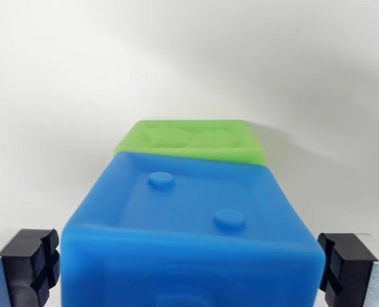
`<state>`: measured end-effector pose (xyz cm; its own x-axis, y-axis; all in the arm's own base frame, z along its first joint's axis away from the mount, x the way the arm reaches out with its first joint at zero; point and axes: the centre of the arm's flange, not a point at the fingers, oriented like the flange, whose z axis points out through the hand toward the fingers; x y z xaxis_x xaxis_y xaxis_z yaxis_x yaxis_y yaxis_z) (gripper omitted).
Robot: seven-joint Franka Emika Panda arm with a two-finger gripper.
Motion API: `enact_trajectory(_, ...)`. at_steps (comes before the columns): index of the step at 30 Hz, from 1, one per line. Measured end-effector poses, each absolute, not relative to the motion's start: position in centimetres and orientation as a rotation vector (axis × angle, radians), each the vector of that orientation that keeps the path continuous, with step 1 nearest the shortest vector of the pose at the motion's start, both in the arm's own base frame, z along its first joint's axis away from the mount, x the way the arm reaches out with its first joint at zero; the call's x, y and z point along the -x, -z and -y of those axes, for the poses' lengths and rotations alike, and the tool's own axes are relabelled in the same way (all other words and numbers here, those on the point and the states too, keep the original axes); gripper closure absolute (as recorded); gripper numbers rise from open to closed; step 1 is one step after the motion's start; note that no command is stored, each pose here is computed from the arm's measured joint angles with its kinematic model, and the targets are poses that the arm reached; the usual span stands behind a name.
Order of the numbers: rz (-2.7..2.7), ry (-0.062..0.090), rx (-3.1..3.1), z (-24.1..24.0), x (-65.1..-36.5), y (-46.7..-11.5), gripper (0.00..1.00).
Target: Stack cube
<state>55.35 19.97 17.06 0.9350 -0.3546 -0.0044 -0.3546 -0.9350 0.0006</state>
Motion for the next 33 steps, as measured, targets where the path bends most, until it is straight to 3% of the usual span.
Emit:
enact_trajectory(16, -0.566, -0.002, 3.088, -20.0, -55.5, -20.5, 0.0)
enact_trajectory(33, -0.565, 0.001, 3.088, -20.0, -55.4, -26.6, 0.0)
